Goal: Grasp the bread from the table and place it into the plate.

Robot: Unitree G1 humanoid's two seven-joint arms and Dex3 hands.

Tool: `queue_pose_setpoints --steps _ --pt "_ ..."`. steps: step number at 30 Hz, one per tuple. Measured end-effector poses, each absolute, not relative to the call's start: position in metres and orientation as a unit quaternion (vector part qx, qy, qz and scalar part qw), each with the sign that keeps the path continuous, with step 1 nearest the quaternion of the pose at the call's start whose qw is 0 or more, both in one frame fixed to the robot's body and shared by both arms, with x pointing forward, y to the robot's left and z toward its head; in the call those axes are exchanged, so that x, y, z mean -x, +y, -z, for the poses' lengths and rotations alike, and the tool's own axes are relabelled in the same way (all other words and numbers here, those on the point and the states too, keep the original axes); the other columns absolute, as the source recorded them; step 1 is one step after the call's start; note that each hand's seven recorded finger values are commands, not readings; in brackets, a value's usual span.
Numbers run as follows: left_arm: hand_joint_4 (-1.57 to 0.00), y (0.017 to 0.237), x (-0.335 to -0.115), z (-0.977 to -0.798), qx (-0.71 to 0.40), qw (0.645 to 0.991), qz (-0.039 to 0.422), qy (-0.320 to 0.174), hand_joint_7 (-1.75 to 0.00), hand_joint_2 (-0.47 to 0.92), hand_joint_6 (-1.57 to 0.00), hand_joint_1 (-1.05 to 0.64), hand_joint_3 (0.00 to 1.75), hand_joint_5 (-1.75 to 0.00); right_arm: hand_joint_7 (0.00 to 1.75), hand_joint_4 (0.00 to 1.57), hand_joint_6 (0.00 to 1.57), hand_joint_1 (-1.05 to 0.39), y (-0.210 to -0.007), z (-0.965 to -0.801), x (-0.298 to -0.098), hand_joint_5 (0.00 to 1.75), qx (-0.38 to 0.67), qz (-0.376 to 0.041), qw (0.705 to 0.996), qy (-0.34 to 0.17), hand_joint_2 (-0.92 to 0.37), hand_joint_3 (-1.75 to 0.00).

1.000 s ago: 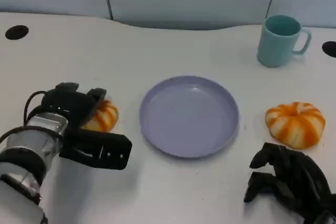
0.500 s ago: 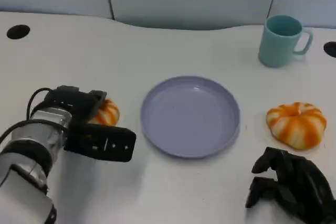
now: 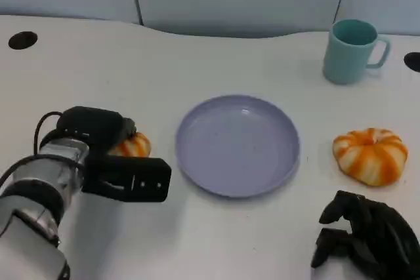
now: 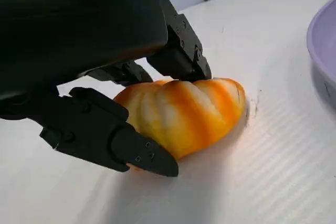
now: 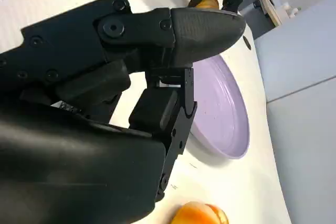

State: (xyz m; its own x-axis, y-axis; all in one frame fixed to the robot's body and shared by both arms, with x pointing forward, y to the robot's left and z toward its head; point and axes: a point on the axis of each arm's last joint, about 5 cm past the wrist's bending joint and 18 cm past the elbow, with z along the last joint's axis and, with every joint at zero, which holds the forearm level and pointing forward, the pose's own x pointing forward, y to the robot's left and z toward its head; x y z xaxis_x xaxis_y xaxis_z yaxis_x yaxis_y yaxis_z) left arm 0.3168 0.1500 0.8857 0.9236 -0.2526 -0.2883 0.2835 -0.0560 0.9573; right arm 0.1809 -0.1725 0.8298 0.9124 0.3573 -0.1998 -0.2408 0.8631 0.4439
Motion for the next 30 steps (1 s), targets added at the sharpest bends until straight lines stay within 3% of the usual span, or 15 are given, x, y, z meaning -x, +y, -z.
queue_pose_setpoints --steps 2,4,6,7,8,11,13,19,20,22,25,30 --pt "-0.73 0.151 -0.315 -0.883 -0.7 0.691 0.181 -0.002 -1.58 0.92 -0.59 -0.29 0.27 -1.72 0.99 1.24 1.14 -0.42 -0.173 -0.83 -0.18 1.05 -0.209 -0.156 0.955 0.14 -0.92 -0.44" --pt "-0.71 0.151 -0.313 -0.88 -0.698 0.695 0.173 -0.008 -1.71 0.92 -0.54 -0.27 0.34 -1.74 0.99 1.24 1.14 -0.41 -0.173 -0.83 -0.18 1.05 -0.208 -0.155 0.955 0.14 -0.92 -0.44" --pt "-0.71 0.152 -0.311 -0.877 -0.691 0.704 0.164 -0.013 -1.74 0.92 -0.53 -0.26 0.36 -1.75 0.99 1.24 1.14 -0.41 -0.173 -0.83 -0.18 1.05 -0.208 -0.154 0.956 0.141 -0.92 -0.44" --pt "-0.71 0.153 -0.31 -0.876 -0.687 0.708 0.16 -0.015 -1.5 0.92 -0.55 -0.27 0.31 -1.75 0.99 1.24 1.14 -0.41 -0.173 -0.83 -0.18 1.05 -0.208 -0.154 0.956 0.141 -0.92 -0.43" --pt "-0.71 0.154 -0.309 -0.875 -0.684 0.712 0.157 -0.018 -1.37 0.92 -0.58 -0.27 0.27 -1.75 0.99 1.24 1.14 -0.42 -0.173 -0.83 -0.18 1.05 -0.208 -0.154 0.956 0.141 -0.92 -0.43" --pt "-0.71 0.156 -0.307 -0.873 -0.672 0.726 0.145 -0.031 -1.68 0.92 -0.48 -0.25 0.33 -1.75 1.0 1.24 1.14 -0.42 -0.173 -0.83 -0.181 1.05 -0.208 -0.153 0.956 0.142 -0.92 -0.41" --pt "-0.71 0.158 -0.304 -0.87 -0.657 0.741 0.135 -0.035 -1.73 0.92 -0.47 -0.25 0.43 -1.75 1.0 1.24 1.14 -0.42 -0.173 -0.83 -0.181 1.05 -0.207 -0.151 0.956 0.143 -0.92 -0.42" --pt "-0.71 0.159 -0.302 -0.868 -0.639 0.758 0.125 -0.033 -1.75 0.92 -0.46 -0.25 0.47 -1.75 1.01 1.24 1.13 -0.42 -0.173 -0.831 -0.181 1.06 -0.207 -0.152 0.956 0.143 -0.92 -0.43" --pt "-0.71 0.159 -0.302 -0.868 -0.638 0.759 0.125 -0.033 -1.75 0.84 -0.49 -0.17 0.58 -1.75 1.01 1.24 1.13 -0.42 -0.173 -0.831 -0.181 1.06 -0.207 -0.152 0.956 0.143 -0.92 -0.43" --pt "-0.71 0.159 -0.302 -0.87 -0.594 0.796 0.108 -0.042 -1.75 0.69 -0.53 -0.1 0.83 -1.75 1.0 1.25 1.13 -0.43 -0.172 -0.831 -0.182 1.06 -0.208 -0.152 0.956 0.142 -0.92 -0.42" --pt "-0.75 0.155 -0.307 -0.881 -0.501 0.859 0.068 -0.083 -1.75 0.59 -0.6 -0.04 0.96 -1.75 1.0 1.25 1.14 -0.44 -0.172 -0.83 -0.184 1.06 -0.208 -0.154 0.955 0.142 -0.92 -0.41" --pt "-0.75 0.145 -0.311 -0.89 -0.458 0.877 0.068 -0.13 -1.75 0.55 -0.62 -0.03 0.98 -1.75 1.0 1.24 1.13 -0.43 -0.171 -0.831 -0.186 1.05 -0.208 -0.155 0.955 0.142 -0.92 -0.42"
